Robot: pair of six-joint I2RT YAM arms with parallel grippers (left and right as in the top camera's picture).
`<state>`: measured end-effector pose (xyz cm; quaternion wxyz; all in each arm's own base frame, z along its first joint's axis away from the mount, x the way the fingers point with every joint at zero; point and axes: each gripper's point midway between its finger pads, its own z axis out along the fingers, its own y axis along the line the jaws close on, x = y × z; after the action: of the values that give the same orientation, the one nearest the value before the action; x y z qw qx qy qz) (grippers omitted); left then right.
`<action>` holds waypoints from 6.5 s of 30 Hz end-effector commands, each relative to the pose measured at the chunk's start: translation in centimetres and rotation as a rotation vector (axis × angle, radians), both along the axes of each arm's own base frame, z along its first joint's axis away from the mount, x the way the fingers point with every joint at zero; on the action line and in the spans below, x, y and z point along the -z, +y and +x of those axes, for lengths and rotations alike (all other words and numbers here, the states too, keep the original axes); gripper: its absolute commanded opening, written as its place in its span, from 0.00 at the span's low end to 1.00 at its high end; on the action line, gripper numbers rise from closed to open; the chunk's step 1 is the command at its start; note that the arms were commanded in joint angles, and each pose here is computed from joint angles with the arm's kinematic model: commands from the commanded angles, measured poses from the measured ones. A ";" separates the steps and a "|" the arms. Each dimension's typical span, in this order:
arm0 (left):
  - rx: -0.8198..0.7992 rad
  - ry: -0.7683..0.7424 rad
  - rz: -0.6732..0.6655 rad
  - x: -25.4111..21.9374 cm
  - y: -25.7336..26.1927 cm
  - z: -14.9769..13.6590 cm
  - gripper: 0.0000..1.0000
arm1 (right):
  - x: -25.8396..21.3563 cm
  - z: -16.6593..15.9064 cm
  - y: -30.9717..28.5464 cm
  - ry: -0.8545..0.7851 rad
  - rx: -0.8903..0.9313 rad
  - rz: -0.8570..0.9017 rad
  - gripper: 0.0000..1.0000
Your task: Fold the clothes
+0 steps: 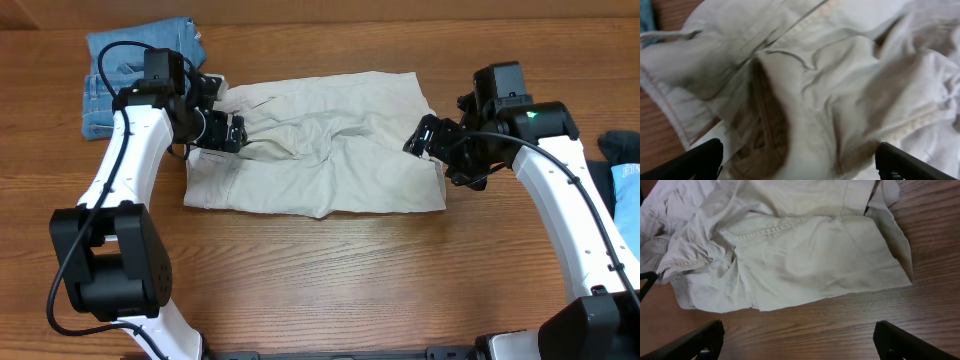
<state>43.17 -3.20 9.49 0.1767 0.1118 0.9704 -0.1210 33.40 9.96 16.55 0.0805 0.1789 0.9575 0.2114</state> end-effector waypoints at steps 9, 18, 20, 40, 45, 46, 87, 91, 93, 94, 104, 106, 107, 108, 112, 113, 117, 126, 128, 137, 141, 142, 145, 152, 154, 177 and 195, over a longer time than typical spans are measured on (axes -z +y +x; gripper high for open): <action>0.215 -0.051 -0.080 -1.1 -2.5 -0.8 0.48 | -0.7 0.5 0.0 -0.029 -0.004 -0.001 1.00; -0.297 -0.206 -0.065 -4.0 3.8 5.9 0.04 | -0.7 0.5 0.0 -0.031 -0.001 0.000 0.99; -0.490 -0.236 0.009 -4.2 7.3 6.7 0.04 | -0.6 0.5 0.0 -0.029 -0.001 0.000 0.98; -0.846 -0.310 0.155 -13.6 10.9 1.7 0.98 | -4.3 3.7 7.7 -0.286 -0.182 0.166 0.93; -0.637 -0.035 -0.137 -11.8 2.9 -2.6 0.29 | -4.1 4.7 14.7 -0.307 -0.229 0.306 0.32; -0.614 0.017 -0.162 -10.6 1.8 -2.9 0.12 | -2.5 4.9 15.4 -0.267 -0.225 0.306 0.19; -0.283 0.030 -0.007 -5.0 -5.3 -1.6 0.17 | 5.3 9.2 -6.6 -0.090 0.298 -0.098 0.04; -0.291 -0.075 -0.053 -9.3 -6.1 -1.9 0.96 | 3.2 8.0 -2.6 -0.116 0.123 0.030 0.80; -0.310 -0.014 -0.049 -8.2 -5.9 -2.7 1.00 | 4.3 8.3 -1.7 -0.102 0.102 0.031 0.89; -0.303 0.004 -0.057 -8.0 -6.1 -3.0 1.00 | 5.2 8.6 -1.4 -0.094 0.097 0.031 0.89; -0.295 0.037 -0.070 -7.8 -6.5 -3.6 1.00 | 10.8 12.1 0.8 -0.084 0.076 0.150 0.72; -0.295 0.038 -0.070 -7.8 -6.4 -3.7 1.00 | 11.9 12.4 0.9 -0.064 0.104 0.167 0.70; -0.295 0.039 -0.069 -7.8 -6.4 -3.7 1.00 | 12.4 12.6 1.1 -0.059 0.103 0.177 0.67; -0.295 0.042 -0.067 -7.8 -6.4 -3.8 1.00 | 12.9 12.6 1.1 -0.044 0.117 0.182 0.62; -0.295 0.042 -0.067 -7.8 -6.4 -3.8 1.00 | 13.2 12.8 1.2 -0.049 0.117 0.189 0.54; -0.295 0.042 -0.067 -7.8 -6.4 -3.8 1.00 | 13.2 12.9 1.2 -0.053 0.117 0.189 0.53; -0.296 0.050 -0.061 -7.7 -6.3 -4.0 1.00 | 13.6 13.3 -0.1 -0.069 0.140 0.124 0.69; -0.307 0.044 -0.039 -7.6 -5.9 -3.9 1.00 | 13.4 13.2 2.4 -0.117 0.029 0.114 0.48; -0.307 0.047 -0.037 -7.5 -5.9 -4.0 1.00 | 13.1 13.5 2.8 -0.126 0.035 0.135 0.22; -0.307 0.046 -0.037 -7.5 -5.9 -4.0 1.00 | 3.4 19.5 2.8 -0.324 0.050 0.363 0.04; -0.307 0.046 -0.037 -7.5 -5.9 -4.0 1.00 | 0.7 21.9 2.6 -0.418 0.108 0.415 0.04; -0.307 0.047 -0.036 -7.5 -5.9 -4.0 1.00 | 0.6 22.3 2.3 -0.430 0.132 0.409 0.04; -0.307 0.045 -0.037 -7.6 -5.9 -3.9 1.00 | 1.5 23.6 -0.2 -0.456 0.259 0.285 0.04; -0.307 0.038 -0.039 -7.6 -5.9 -3.8 1.00 | 4.7 25.7 -3.0 -0.496 0.364 0.146 0.04; -0.307 0.038 -0.039 -7.6 -5.9 -3.8 1.00 | 5.3 26.2 -2.9 -0.511 0.359 0.145 0.04; -0.306 0.073 -0.032 -7.3 -5.8 -4.6 1.00 | 9.3 14.0 1.5 -0.180 -0.141 0.031 0.05; -0.307 0.098 -0.023 -7.1 -5.7 -5.2 1.00 | 20.4 12.3 -3.1 0.054 -0.035 -0.262 0.04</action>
<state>38.03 -9.15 16.86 0.1529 -0.0364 0.9813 -0.1108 47.39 7.76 0.18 0.1189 0.1391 0.9761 0.1174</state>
